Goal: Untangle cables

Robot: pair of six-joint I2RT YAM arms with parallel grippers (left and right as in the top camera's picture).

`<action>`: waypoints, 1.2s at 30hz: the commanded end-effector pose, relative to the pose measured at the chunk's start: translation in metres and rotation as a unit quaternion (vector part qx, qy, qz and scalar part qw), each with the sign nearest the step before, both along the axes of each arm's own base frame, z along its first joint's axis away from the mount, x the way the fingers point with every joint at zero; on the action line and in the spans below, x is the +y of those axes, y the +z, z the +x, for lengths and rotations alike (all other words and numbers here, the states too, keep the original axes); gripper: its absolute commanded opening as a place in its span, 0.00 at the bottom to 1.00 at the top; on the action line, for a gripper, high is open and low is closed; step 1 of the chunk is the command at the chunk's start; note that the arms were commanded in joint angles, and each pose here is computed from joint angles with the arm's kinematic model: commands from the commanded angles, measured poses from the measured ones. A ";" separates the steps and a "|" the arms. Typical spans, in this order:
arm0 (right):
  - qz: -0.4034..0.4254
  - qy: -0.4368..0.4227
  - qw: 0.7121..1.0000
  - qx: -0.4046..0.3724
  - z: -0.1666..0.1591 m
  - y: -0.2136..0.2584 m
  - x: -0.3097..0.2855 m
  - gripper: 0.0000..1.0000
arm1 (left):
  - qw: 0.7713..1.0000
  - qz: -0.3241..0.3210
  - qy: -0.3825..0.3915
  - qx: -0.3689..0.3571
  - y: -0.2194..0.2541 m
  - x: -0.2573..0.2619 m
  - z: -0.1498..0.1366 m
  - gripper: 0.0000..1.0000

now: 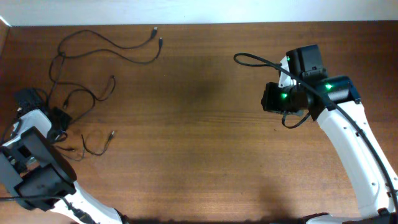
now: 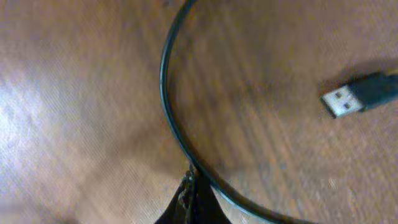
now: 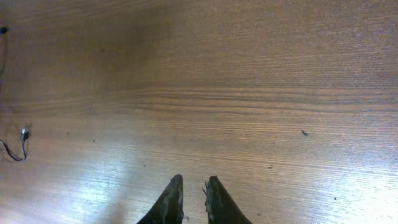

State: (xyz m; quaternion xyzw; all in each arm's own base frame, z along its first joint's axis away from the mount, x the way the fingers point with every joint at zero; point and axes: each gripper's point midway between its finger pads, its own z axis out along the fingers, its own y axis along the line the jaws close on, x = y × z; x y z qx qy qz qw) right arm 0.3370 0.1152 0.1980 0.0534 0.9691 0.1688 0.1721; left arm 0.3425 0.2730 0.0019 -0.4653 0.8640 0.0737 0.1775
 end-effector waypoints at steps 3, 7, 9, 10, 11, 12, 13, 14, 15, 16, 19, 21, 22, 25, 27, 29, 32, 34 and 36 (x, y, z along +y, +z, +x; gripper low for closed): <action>0.000 0.008 1.000 0.008 -0.003 -0.003 0.003 0.14 | 1.000 0.015 -0.020 0.002 -0.001 0.008 0.007 0.13; 0.001 0.009 1.000 0.008 -0.004 -0.003 0.004 0.14 | 1.000 0.017 -0.019 -0.002 0.027 0.013 0.014 0.30; 0.001 0.009 1.000 0.008 -0.004 -0.003 0.004 0.14 | 1.000 0.023 -0.017 -0.012 0.053 0.014 0.015 0.44; 0.001 0.009 1.000 0.008 -0.003 -0.003 0.004 0.14 | 0.999 0.026 -0.013 -0.017 0.063 0.013 0.014 0.50; 0.001 0.009 1.000 0.008 -0.003 -0.003 0.004 0.14 | 0.999 0.026 -0.006 -0.022 0.073 0.011 0.011 0.58; 0.001 0.009 1.000 0.008 -0.003 -0.003 0.004 0.14 | 0.999 0.020 0.008 -0.025 0.080 0.008 0.006 0.66; 0.001 0.009 1.000 0.007 -0.003 -0.003 0.004 0.14 | 0.999 0.015 0.015 -0.024 0.082 0.005 0.004 0.70; 0.002 0.009 1.000 0.006 -0.003 -0.003 0.004 0.14 | 0.999 -0.002 0.036 -0.016 0.080 -0.001 -0.004 0.89; 0.002 0.009 1.000 0.005 -0.002 -0.003 0.004 0.14 | 0.998 -0.021 0.051 -0.011 0.077 -0.007 -0.009 0.93; 0.002 0.009 1.000 0.006 -0.002 -0.003 0.004 0.14 | 0.998 -0.043 0.049 -0.008 0.074 -0.016 -0.011 0.93; 0.001 0.009 1.000 0.006 -0.003 -0.003 0.004 0.14 | 0.990 -0.133 -0.034 -0.040 0.076 -0.056 0.002 0.51; 0.001 0.009 1.000 0.005 -0.002 -0.003 0.004 0.15 | 0.980 -0.167 -0.087 -0.066 0.090 -0.077 0.006 0.73; 0.001 0.009 1.000 0.005 -0.002 -0.003 0.004 0.15 | 0.978 -0.161 -0.108 -0.072 0.098 -0.080 0.007 0.80; 0.003 0.009 1.000 0.001 -0.001 -0.002 0.004 0.14 | 0.984 -0.108 -0.129 -0.061 0.121 -0.081 0.000 0.79; 0.006 0.004 1.000 -0.002 0.002 -0.001 0.005 0.14 | 0.989 -0.066 -0.127 -0.034 0.124 -0.077 -0.003 0.79; 0.013 -0.001 1.000 -0.003 0.003 0.000 0.007 0.14 | 0.987 -0.070 -0.141 -0.009 0.110 -0.089 -0.002 0.79; 0.016 0.001 1.000 0.001 0.001 0.000 0.008 0.15 | 0.986 -0.068 -0.140 0.054 0.079 -0.102 -0.017 0.76; 0.014 0.002 1.000 0.003 0.000 -0.001 0.007 0.15 | 0.988 -0.074 -0.109 0.078 0.063 -0.104 -0.029 0.72; 0.014 0.002 1.000 0.001 0.001 0.000 0.007 0.14 | 0.988 -0.081 -0.100 0.083 0.053 -0.106 -0.033 0.61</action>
